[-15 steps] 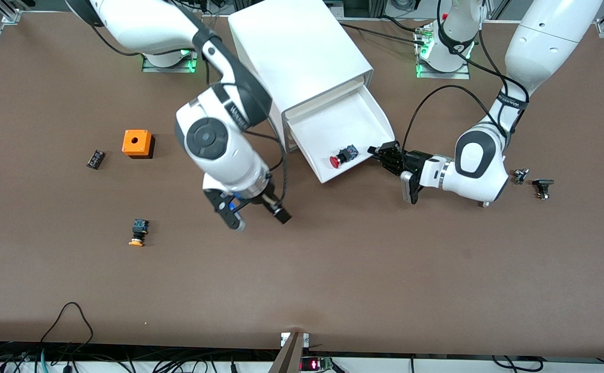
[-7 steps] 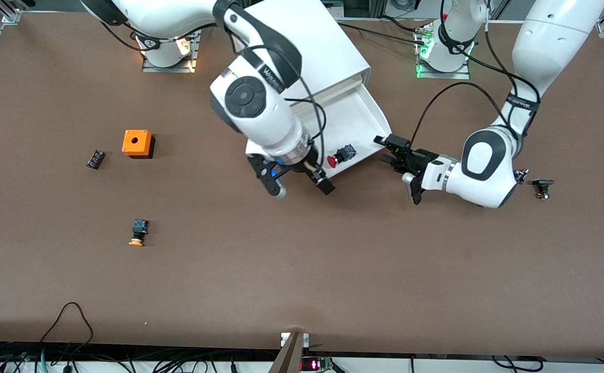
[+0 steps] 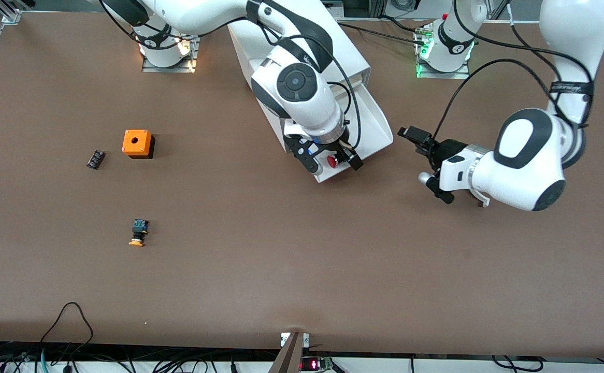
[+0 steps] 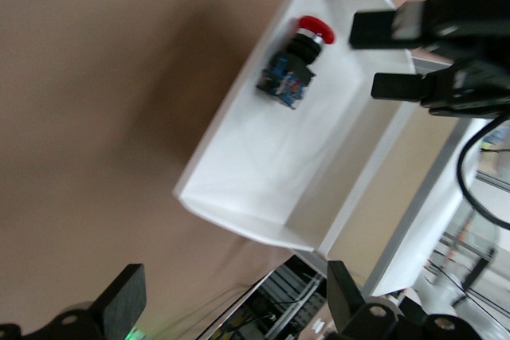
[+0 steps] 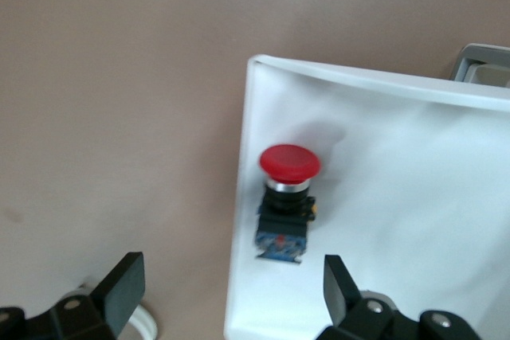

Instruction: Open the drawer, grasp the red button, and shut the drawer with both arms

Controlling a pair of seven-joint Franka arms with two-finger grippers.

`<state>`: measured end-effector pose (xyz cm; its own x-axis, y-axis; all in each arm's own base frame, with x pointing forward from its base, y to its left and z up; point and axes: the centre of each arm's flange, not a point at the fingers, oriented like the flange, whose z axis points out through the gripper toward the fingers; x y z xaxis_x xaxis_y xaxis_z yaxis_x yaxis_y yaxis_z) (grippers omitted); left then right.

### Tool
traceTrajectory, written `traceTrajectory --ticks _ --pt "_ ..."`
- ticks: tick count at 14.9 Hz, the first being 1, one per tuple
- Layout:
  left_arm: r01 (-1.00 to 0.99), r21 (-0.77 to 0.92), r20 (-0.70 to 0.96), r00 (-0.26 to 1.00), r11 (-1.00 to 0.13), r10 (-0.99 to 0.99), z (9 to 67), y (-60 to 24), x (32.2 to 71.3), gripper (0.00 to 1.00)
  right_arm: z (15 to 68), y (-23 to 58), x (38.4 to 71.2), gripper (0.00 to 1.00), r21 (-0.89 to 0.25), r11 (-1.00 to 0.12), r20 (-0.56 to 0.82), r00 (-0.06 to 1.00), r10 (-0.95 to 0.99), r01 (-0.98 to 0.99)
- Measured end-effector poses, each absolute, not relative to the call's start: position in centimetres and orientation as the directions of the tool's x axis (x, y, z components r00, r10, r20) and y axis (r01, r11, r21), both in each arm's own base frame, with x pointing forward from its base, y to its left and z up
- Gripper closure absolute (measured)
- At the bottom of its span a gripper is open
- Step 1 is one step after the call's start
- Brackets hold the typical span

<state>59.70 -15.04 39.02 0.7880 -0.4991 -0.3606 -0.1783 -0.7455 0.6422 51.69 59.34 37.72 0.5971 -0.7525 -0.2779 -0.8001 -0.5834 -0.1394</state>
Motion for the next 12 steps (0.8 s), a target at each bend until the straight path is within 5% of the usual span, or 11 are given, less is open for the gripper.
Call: traceTrajectory --ticks 8,12 --pt "-0.327 0.232 -0.335 0.857 -0.916 -0.391 46.7 -12.4 62.3 0.0 33.1 60.5 50.0 0.05 -0.082 -0.617 -0.25 0.615 -0.748 -0.783" --pt "-0.324 0.202 -0.28 0.885 -0.924 -0.372 48.1 -11.7 63.3 0.0 32.9 60.6 49.9 0.46 -0.079 -0.619 -0.248 0.617 -0.747 -0.781"
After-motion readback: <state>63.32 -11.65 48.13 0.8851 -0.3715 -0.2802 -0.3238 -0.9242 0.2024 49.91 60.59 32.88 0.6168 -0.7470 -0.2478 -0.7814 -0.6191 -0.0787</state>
